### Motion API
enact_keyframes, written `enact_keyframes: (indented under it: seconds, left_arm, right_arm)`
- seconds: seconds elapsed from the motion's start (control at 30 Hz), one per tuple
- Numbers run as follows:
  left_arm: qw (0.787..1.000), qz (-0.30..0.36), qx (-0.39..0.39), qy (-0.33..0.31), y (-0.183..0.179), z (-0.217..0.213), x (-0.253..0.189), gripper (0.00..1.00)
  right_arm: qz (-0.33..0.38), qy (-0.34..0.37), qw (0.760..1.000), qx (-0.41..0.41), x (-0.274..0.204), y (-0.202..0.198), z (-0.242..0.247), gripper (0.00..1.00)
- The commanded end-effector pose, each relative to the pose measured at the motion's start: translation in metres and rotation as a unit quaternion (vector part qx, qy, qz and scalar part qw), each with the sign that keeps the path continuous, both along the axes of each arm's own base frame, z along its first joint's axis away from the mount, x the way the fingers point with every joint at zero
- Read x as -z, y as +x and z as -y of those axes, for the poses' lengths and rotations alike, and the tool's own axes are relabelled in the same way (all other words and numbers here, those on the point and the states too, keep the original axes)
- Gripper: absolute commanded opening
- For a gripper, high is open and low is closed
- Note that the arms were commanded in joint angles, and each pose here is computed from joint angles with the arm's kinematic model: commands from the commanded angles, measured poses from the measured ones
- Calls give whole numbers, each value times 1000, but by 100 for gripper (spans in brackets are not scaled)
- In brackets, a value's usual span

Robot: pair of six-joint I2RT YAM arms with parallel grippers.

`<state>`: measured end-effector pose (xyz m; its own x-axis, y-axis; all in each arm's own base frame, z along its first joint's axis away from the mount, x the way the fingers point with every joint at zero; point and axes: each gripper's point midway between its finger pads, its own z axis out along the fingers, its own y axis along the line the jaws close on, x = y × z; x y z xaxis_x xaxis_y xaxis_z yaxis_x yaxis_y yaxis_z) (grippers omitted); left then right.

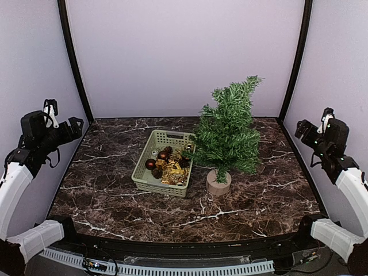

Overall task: Decorate the small christmas tree
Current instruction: Pick up the light string from the bin.

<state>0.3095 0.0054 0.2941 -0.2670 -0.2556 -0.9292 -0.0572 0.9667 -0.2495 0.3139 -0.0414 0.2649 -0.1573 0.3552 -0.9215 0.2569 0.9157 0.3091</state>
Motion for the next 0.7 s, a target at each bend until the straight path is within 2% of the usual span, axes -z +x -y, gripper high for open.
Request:
enact_keyframes:
  seconds: [0.0, 0.2, 0.4, 0.67]
  left_arm:
    - [1000, -12, 3, -6, 5, 1, 1, 99]
    - [1000, 3, -5, -15, 3, 0, 0, 99]
    - [999, -11, 37, -11, -1, 15, 11, 95]
    - [990, -64, 113, -57, -9, 89, 31, 90]
  right_arm:
    - [24, 6, 1000, -2, -18, -2, -1, 99]
    - [27, 0, 1000, -10, -21, -4, -3, 99]
    - [33, -1, 997, -66, -23, -2, -22, 99]
    - [14, 29, 984, -175, -9, -2, -61, 99]
